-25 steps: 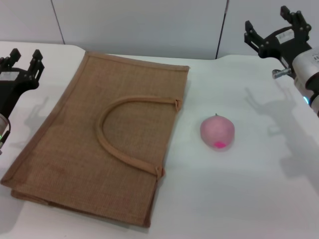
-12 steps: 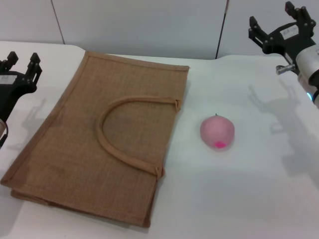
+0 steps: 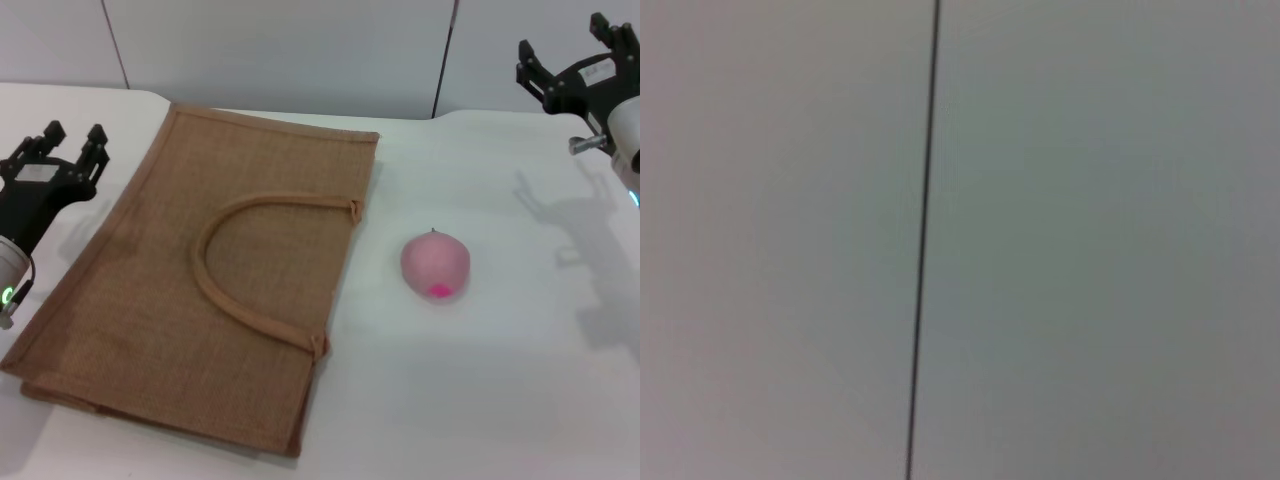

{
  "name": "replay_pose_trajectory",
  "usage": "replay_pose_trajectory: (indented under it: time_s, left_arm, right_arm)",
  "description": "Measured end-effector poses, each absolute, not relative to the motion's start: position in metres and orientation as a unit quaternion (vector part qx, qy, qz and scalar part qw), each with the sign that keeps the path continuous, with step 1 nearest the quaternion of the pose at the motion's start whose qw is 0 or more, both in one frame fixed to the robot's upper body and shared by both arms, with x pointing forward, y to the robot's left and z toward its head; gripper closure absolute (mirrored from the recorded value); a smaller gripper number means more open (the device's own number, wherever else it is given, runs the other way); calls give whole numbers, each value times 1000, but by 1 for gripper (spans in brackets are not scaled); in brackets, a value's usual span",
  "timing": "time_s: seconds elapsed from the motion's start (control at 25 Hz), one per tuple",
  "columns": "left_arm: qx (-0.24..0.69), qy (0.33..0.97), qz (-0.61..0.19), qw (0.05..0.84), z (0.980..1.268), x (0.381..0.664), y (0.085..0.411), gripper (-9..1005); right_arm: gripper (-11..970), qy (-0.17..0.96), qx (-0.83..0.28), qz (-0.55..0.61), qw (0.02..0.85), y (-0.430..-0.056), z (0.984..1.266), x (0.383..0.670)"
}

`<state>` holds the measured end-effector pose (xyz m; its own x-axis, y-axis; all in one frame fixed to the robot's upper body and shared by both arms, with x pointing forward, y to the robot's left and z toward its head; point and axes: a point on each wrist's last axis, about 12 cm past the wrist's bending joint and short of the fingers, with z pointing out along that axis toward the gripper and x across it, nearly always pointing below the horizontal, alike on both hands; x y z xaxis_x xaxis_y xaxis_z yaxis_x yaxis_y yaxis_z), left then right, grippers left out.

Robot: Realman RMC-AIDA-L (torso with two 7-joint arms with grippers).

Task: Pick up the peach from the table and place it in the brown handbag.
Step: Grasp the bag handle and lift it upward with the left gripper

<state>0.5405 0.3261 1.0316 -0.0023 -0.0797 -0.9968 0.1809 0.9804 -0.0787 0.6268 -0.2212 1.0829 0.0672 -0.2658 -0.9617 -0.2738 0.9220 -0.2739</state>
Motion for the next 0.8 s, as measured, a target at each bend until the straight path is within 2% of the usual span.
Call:
replay_pose_trajectory:
  time_s: [0.36,0.8]
  left_arm:
    - [67,711,-120,689,1034,543,331,457]
    - [118,741,-185,635,1054,558,350,458]
  right_arm:
    - [74,702,-203,5,682,-218,1079,629]
    - [74,717,-220,8,662,-210,1078,634]
